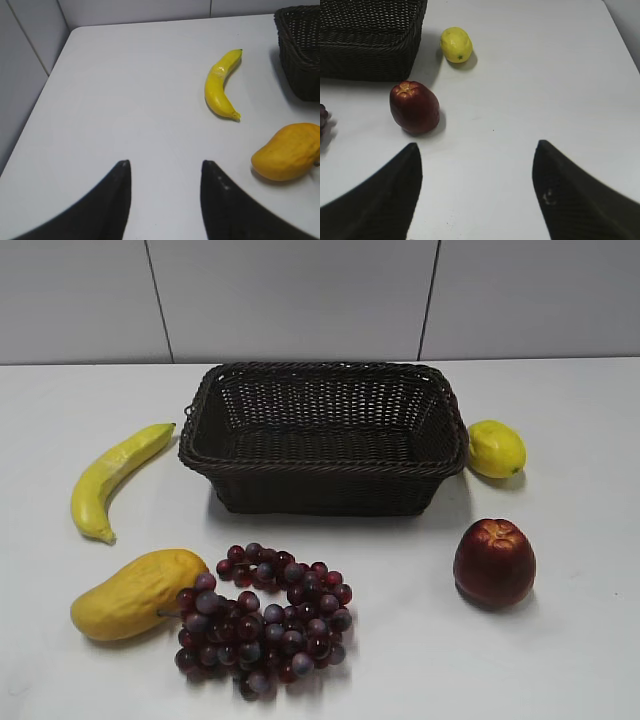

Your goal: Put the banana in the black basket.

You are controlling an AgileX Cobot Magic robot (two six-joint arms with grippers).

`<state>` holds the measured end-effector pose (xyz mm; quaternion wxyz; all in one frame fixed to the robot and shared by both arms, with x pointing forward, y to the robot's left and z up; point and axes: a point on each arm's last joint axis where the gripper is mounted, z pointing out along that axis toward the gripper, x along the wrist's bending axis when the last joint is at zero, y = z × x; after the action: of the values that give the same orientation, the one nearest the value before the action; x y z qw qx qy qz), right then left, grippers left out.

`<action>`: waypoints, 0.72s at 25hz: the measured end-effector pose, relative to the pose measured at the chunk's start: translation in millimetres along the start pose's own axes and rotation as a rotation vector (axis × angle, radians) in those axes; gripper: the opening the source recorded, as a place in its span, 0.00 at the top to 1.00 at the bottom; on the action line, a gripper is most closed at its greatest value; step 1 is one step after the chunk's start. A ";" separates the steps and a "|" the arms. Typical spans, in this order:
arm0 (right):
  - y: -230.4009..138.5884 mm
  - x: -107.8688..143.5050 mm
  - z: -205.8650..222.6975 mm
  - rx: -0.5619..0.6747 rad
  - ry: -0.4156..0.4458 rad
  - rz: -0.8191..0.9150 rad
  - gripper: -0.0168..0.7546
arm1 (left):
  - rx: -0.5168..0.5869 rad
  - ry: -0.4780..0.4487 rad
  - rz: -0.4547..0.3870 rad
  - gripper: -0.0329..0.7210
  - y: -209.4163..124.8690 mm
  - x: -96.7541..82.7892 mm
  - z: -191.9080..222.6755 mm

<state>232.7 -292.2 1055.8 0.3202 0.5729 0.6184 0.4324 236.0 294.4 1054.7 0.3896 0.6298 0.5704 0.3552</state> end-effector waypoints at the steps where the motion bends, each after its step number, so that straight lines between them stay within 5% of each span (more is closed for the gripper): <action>1: 0.0 0.0 0.0 0.000 0.000 0.000 0.30 | 0.000 0.000 0.000 0.38 0.0 0.0 0.0; 18: 0.0 0.0 0.0 0.000 0.000 0.000 0.30 | -0.044 0.004 -0.001 0.40 10.4 0.6 -0.8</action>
<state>232.7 -292.2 1055.8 0.3202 0.5729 0.6184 0.4324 240.0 294.5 1064.4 0.4022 0.6203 0.5635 0.3687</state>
